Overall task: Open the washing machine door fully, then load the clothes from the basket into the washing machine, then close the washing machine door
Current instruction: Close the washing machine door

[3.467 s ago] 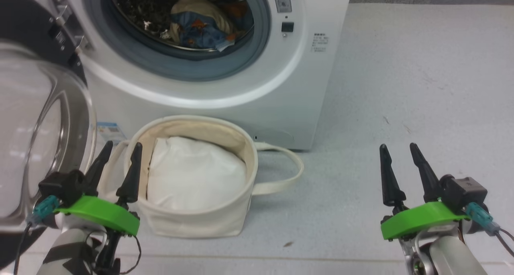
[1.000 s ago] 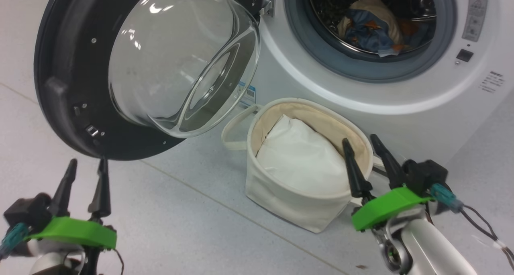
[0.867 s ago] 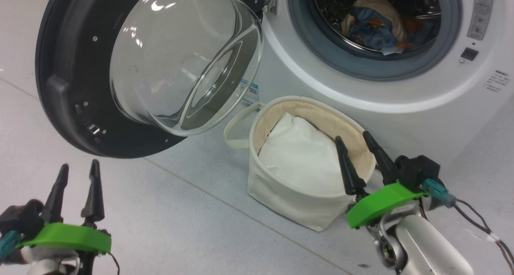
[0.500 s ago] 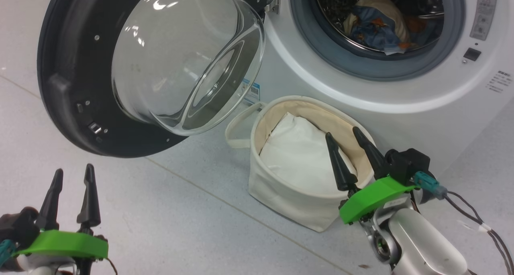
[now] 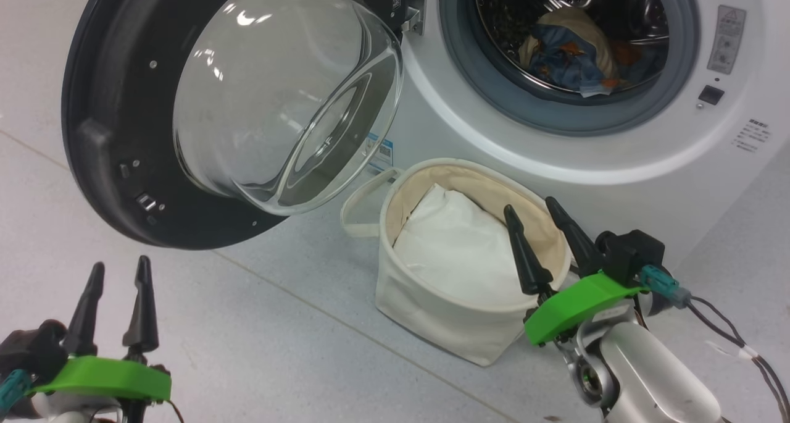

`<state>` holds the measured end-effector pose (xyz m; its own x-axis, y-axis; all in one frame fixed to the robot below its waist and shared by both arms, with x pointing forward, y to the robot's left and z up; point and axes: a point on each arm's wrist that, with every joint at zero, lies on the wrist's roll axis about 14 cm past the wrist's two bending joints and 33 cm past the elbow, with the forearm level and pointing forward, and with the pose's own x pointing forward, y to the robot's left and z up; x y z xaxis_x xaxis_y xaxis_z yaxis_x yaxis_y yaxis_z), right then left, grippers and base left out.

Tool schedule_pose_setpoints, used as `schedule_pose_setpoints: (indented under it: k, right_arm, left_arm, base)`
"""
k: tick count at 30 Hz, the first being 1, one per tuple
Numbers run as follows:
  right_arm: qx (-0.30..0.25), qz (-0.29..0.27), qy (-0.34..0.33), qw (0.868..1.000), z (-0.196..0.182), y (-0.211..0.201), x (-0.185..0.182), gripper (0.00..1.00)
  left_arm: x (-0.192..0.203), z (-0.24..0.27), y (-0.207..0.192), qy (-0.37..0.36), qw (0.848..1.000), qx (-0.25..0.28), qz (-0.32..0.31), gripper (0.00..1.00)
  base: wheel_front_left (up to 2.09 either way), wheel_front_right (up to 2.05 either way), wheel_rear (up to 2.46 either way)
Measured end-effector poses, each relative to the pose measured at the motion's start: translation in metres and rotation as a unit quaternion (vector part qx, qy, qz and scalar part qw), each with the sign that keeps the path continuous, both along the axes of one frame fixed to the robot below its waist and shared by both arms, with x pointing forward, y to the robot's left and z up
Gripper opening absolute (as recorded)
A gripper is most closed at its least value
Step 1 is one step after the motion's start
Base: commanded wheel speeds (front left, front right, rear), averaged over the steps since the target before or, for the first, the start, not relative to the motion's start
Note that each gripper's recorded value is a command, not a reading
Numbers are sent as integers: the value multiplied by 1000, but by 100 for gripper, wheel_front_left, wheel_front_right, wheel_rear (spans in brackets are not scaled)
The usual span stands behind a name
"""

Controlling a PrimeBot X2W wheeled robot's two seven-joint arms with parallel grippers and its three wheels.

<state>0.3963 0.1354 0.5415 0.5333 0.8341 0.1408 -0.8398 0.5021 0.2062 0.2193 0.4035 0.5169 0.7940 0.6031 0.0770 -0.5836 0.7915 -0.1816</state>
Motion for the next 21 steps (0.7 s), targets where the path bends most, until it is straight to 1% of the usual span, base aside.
schedule_pose_setpoints:
  k: [1,2,3,8,10,13,14,15,16,18,19,21]
  right_arm:
    - [0,0,-1,1000,1,0,0,100]
    - [0,-1,-1,1000,1,-1,-1,100]
    - [0,-2,0,1000,0,-2,-2,100]
    - [-3,-13,8,1000,-5,-11,-3,100]
    - [0,-19,7,1000,-3,-14,-2,100]
    - [0,-27,9,1000,-4,-19,-1,100]
    - [0,-27,9,1000,-4,-19,-1,100]
    - [1,-30,9,999,-4,-21,-1,100]
    - [2,-33,10,999,-4,-23,0,100]
    - [0,-37,11,999,-6,-26,0,100]
    - [-1,-39,12,999,-8,-27,0,100]
    - [1,-45,15,999,-9,-31,1,100]
  left_arm:
    - [0,0,0,-1,1000,0,-1,82]
    - [0,1,-1,-2,1000,1,-2,8]
    - [0,2,-1,-4,1000,1,-3,0]
    - [2,21,0,-31,999,15,-8,0]
    - [1,38,6,-62,998,9,-7,0]
    - [-3,79,29,-117,993,-10,2,0]
    - [-3,79,29,-117,993,-10,2,0]
    - [-4,95,37,-138,990,-17,2,0]
    - [-4,111,46,-159,987,-27,2,0]
    - [-5,132,64,-175,983,-54,6,0]
    - [-7,141,74,-194,978,-73,14,0]
    - [-8,142,95,-215,966,-141,33,0]
  base:
    - [0,0,0]
    - [0,0,0]
    - [0,0,0]
    - [0,0,0]
    - [0,0,0]
    - [0,0,0]
    - [0,0,0]
    - [0,0,0]
    - [0,0,0]
    - [0,0,0]
    - [0,0,0]
    - [0,0,0]
